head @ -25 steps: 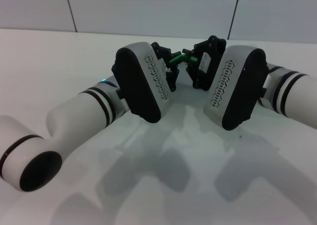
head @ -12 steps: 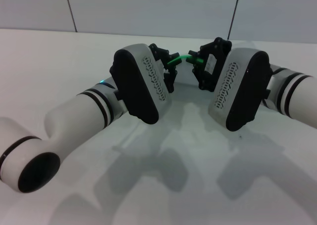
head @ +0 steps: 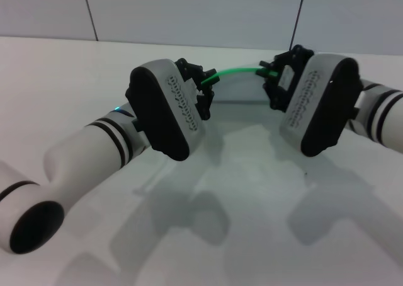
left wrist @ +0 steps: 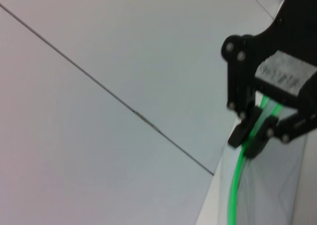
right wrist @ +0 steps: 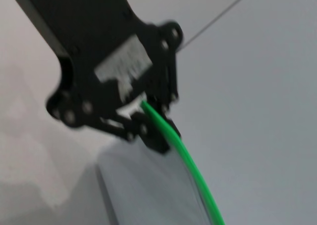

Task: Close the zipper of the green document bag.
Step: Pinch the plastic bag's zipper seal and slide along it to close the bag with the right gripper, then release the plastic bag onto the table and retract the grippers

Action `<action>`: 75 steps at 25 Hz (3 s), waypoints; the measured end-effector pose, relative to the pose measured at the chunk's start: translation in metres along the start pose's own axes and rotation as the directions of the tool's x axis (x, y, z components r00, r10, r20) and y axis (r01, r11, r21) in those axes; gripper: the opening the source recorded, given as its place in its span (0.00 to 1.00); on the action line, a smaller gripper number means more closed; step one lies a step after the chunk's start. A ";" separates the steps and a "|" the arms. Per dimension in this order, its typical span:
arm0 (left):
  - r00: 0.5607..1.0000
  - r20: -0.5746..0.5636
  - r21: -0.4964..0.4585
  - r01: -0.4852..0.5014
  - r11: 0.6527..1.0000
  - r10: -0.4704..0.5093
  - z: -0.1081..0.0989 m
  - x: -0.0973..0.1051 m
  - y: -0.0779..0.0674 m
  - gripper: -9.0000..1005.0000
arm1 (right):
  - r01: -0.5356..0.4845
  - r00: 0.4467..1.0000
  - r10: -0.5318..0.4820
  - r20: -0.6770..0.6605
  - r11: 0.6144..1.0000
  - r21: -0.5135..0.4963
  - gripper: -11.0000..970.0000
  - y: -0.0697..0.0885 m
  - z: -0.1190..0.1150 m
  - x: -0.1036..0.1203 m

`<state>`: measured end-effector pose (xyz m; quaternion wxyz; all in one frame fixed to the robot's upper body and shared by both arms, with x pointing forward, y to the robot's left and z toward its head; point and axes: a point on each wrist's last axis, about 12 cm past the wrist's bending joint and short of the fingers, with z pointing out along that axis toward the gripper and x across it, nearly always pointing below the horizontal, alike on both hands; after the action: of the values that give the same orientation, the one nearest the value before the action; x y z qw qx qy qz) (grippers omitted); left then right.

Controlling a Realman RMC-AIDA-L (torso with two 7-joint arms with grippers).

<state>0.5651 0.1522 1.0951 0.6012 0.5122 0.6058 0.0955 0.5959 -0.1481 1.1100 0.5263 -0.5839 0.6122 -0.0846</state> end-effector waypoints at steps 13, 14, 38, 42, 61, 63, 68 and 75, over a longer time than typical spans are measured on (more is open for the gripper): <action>0.999 -0.024 -0.049 0.031 0.998 -0.032 -0.015 0.011 0.009 0.06 | -0.077 0.993 0.085 -0.084 0.993 0.089 0.09 -0.022 -0.010 0.035; 0.999 -0.028 -0.054 0.034 0.998 -0.036 -0.017 0.012 0.009 0.06 | -0.091 0.990 0.101 -0.096 0.990 0.104 0.09 -0.025 -0.012 0.041; 0.996 -0.073 -0.086 0.046 0.995 -0.053 -0.027 0.026 0.010 0.06 | -0.128 0.976 0.157 -0.149 0.973 0.190 0.11 -0.042 -0.025 0.064; 0.996 -0.075 -0.087 0.048 0.995 -0.055 -0.027 0.026 0.010 0.06 | -0.131 0.975 0.161 -0.152 0.972 0.194 0.12 -0.043 -0.026 0.066; 0.995 -0.076 -0.097 0.058 0.994 -0.065 -0.029 0.028 0.010 0.06 | -0.125 0.972 0.161 -0.169 0.971 0.206 0.15 -0.041 -0.024 0.071; 0.995 -0.069 -0.115 0.064 0.991 -0.072 -0.029 0.028 0.011 0.06 | -0.126 0.973 0.162 -0.165 0.969 0.210 0.16 -0.040 -0.025 0.070; 0.995 -0.065 -0.132 0.061 0.989 -0.070 -0.030 0.030 0.012 0.06 | -0.146 0.973 0.184 -0.141 0.958 0.245 0.16 -0.037 -0.027 0.066; 0.992 -0.001 -0.255 0.125 0.959 -0.129 -0.031 0.030 0.017 0.15 | -0.200 0.968 0.235 -0.086 0.935 0.292 0.31 -0.029 -0.025 0.055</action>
<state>0.5552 0.1979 1.0962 0.6612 0.3901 0.6257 0.1381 0.6082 -0.2137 1.1119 0.5723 -0.4258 0.6854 -0.1467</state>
